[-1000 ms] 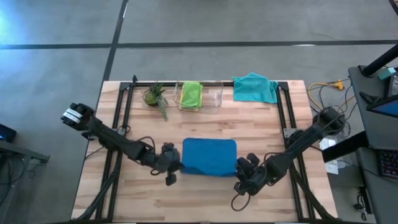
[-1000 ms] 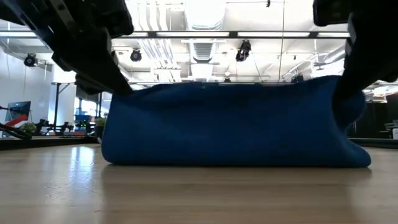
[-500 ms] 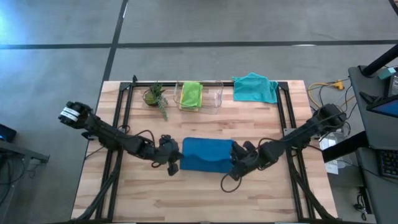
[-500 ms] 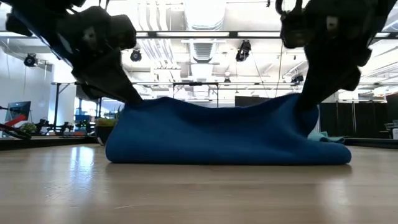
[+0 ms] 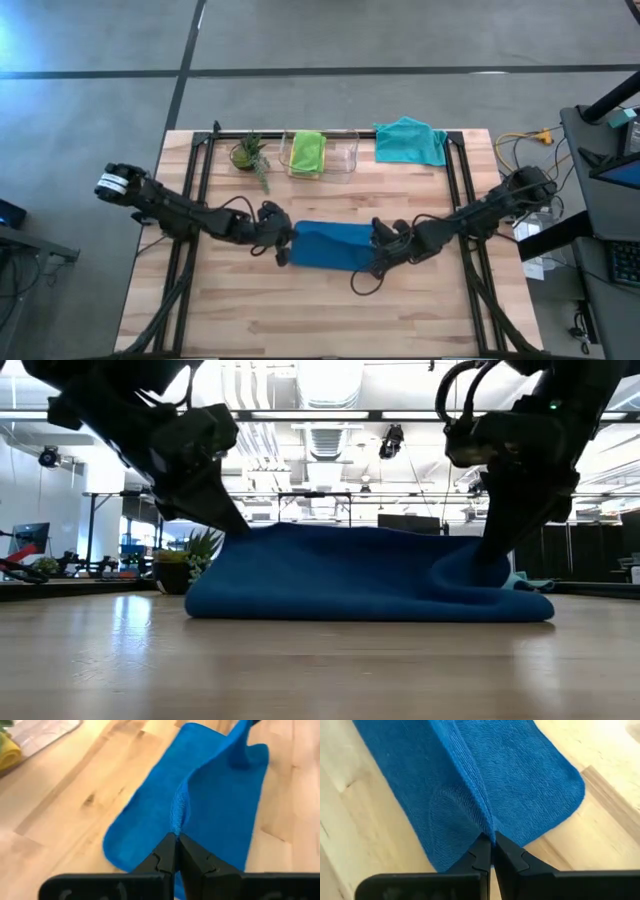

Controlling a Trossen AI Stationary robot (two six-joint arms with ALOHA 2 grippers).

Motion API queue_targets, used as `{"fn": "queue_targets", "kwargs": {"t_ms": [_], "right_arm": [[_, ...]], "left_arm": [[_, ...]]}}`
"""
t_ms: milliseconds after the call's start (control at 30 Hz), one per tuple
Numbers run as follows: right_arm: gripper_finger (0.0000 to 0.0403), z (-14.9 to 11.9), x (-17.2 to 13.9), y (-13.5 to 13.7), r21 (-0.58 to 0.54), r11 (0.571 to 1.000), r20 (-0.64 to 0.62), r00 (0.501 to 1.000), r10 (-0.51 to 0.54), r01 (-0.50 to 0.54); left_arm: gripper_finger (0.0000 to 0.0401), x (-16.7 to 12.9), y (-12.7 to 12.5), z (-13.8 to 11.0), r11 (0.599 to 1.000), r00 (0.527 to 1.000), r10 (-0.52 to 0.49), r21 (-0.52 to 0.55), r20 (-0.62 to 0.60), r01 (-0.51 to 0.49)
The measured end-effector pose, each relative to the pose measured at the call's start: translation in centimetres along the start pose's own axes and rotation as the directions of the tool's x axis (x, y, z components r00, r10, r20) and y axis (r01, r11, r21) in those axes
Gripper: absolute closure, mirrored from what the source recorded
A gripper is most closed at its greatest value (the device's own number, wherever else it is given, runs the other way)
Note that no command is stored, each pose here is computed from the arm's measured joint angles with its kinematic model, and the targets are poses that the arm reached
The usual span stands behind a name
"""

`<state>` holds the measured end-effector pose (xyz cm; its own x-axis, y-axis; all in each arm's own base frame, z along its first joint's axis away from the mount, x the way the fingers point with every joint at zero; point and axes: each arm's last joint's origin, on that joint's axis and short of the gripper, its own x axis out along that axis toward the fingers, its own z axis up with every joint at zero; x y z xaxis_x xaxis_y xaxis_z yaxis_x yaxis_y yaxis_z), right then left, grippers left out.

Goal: Fold microfiber towels
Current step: Fold the bottom blue towel

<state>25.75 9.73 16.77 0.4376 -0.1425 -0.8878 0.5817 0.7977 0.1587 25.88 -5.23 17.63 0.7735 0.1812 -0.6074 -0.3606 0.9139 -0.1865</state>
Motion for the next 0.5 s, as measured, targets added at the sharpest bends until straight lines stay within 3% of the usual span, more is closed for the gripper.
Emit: {"fn": "queue_targets", "kwargs": {"t_ms": [367,500], "right_arm": [[0.0394,0.6,0.4,-1.3,0.034,0.997,-0.03,0.997,-0.074,0.075],[0.038,0.8,0.4,-1.9,0.045,0.993,-0.046,0.993,-0.105,0.107]], "left_arm": [[0.0399,1.2,1.1,-0.1,0.999,0.999,0.04,-0.015,-0.034,-0.041],[0.0369,1.6,1.2,-0.3,0.999,0.997,0.053,-0.012,-0.049,-0.053]]}}
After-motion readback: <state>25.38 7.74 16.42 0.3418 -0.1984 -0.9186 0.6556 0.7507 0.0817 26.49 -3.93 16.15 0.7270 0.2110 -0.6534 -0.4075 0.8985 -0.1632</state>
